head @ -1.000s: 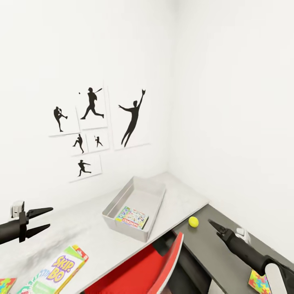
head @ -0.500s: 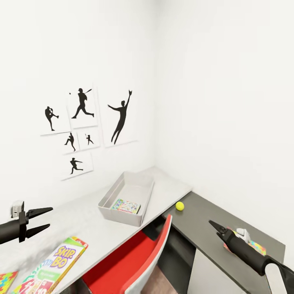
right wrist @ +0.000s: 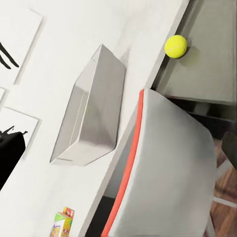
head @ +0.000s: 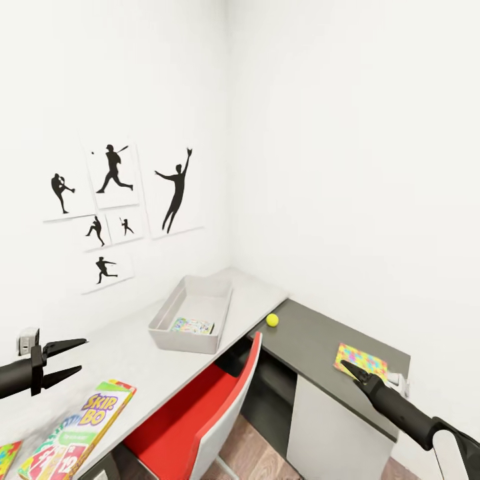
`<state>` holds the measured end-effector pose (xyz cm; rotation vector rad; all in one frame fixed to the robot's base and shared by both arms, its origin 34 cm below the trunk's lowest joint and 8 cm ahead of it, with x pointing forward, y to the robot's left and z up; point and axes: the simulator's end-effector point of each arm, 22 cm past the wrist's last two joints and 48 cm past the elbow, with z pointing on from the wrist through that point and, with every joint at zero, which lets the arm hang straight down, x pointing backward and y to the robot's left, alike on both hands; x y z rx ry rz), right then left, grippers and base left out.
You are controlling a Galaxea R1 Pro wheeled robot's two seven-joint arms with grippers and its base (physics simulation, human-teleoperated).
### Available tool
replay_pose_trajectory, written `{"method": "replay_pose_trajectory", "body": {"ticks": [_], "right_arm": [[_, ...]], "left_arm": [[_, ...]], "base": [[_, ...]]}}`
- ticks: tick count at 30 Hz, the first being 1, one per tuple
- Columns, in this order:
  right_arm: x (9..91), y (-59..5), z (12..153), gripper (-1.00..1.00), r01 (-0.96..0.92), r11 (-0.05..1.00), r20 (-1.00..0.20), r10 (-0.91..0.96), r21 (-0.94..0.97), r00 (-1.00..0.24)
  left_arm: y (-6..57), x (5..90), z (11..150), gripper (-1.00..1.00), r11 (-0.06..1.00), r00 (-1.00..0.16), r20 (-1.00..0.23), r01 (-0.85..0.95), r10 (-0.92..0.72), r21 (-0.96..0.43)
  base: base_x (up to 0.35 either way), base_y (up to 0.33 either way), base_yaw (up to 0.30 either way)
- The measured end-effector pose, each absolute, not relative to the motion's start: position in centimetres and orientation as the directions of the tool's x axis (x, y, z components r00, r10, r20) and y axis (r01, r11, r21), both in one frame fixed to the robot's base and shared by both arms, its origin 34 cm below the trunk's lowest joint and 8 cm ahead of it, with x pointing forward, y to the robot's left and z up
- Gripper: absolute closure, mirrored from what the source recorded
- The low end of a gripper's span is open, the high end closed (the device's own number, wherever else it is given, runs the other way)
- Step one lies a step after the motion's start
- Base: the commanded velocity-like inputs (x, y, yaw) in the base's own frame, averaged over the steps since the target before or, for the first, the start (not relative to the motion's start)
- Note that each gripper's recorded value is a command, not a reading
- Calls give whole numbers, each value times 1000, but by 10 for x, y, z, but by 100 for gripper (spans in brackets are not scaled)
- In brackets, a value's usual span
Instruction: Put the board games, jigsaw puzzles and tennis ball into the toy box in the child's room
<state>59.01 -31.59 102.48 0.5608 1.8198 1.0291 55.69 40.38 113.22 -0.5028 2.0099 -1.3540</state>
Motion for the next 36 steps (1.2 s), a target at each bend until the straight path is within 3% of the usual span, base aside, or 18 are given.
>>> {"method": "replay_pose_trajectory", "body": {"ticks": [36], "right_arm": [[590,-316,1028,-100,-57,546,-509,733,836,-451]], "left_arm": [[403,556,1136,-100,392,-710,-310,52,-632,-919]], "base": [[-10,3,-260]]}}
